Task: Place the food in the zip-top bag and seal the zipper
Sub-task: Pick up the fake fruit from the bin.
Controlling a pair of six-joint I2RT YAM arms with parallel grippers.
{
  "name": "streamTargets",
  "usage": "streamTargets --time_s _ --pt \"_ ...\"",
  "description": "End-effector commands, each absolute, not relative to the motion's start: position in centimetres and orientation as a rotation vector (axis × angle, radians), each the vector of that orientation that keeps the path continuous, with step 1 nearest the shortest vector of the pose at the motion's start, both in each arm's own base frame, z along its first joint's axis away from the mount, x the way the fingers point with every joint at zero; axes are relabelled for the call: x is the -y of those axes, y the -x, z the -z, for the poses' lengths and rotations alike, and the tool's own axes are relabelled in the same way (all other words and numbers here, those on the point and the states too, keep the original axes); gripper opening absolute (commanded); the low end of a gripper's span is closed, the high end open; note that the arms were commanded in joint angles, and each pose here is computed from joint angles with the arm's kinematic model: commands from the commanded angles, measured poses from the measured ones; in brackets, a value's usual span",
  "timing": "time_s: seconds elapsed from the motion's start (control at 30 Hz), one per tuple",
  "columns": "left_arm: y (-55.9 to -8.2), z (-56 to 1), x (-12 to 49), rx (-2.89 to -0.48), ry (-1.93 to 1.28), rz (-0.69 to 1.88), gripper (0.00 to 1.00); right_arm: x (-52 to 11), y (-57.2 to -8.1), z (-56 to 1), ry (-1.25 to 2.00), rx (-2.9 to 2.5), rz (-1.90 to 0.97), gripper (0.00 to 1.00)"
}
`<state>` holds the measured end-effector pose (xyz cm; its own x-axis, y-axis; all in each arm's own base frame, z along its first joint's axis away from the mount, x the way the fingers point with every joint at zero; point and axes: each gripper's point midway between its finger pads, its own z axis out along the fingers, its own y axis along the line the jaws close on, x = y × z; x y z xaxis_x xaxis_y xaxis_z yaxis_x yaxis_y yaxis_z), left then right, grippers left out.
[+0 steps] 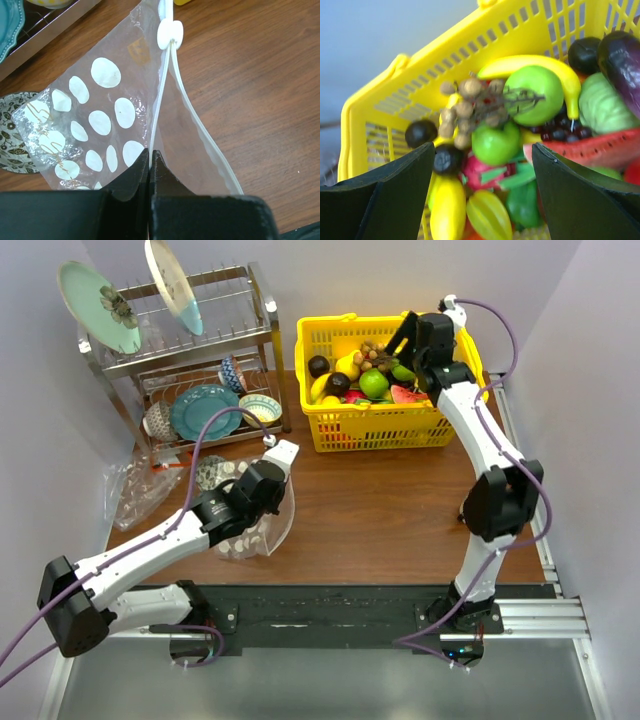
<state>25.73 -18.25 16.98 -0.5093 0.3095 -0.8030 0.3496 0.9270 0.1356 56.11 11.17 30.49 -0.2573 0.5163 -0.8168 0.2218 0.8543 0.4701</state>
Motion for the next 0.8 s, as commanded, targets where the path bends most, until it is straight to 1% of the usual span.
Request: streamTargets --time_s 0.0,0.17,0.27,0.3,0.33,0.37,0.4,0.43,0.47,0.5,0.57,0.6,0.7,0.77 --pt "-26.1 -17.9 18.6 -2.09 -0.457 0.079 0.0 -10.4 -60.0 -33.4 -0.679 -1.679 -0.45 0.82" --pt "-26.3 -17.9 18.7 -2.09 -0.459 0.076 0.0 -8.9 -63.3 -29.7 -0.768 -1.688 -0.42 0.82" --pt "-26.4 -18.1 18.6 -2.085 -0.455 0.074 0.0 -8.6 -64.3 -29.0 -0.789 -1.688 -0.402 0.82" --pt "-26.4 -18.1 18.6 -2.083 -0.454 0.068 0.0 -8.7 -64.8 -27.6 -0.798 -1.708 -0.392 0.82" --pt "-26.4 -18.2 18.4 -2.081 -0.449 0.066 0.0 -8.9 -65.1 -27.4 -0.799 -1.703 -0.409 0.8" --pt "-26.5 -18.2 18.4 -2.079 -0.447 0.066 0.0 -9.3 -65.3 -27.1 -0.794 -1.706 -0.423 0.77" --pt "-26.5 -18.3 18.3 -2.077 -0.444 0.062 0.0 -9.5 -65.6 -26.6 -0.788 -1.711 -0.432 0.68" --pt "-26.4 -18.2 18.2 -2.078 -0.443 0.06 0.0 -9.7 -65.7 -26.9 -0.787 -1.699 -0.451 0.62" --pt "-26.4 -18.3 18.2 -2.075 -0.441 0.06 0.0 -10.0 -65.7 -26.6 -0.777 -1.711 -0.467 0.54" --pt "-26.4 -18.3 18.2 -2.074 -0.441 0.058 0.0 -10.1 -65.6 -27.1 -0.77 -1.701 -0.479 0.37" --pt "-26.6 -18.5 18.2 -2.071 -0.433 0.064 0.0 -10.4 -65.4 -27.9 -0.746 -1.683 -0.506 0.24" --pt "-26.5 -18.4 18.2 -2.074 -0.44 0.073 0.0 -10.6 -65.3 -28.2 -0.731 -1.681 -0.514 0.16" --pt "-26.8 -18.6 18.1 -2.073 -0.428 0.081 0.0 -10.6 -64.4 -29.5 -0.708 -1.678 -0.525 0.04" --pt "-26.8 -18.6 18.0 -2.076 -0.421 0.087 0.0 -10.5 -63.6 -30.9 -0.678 -1.665 -0.521 0.0"
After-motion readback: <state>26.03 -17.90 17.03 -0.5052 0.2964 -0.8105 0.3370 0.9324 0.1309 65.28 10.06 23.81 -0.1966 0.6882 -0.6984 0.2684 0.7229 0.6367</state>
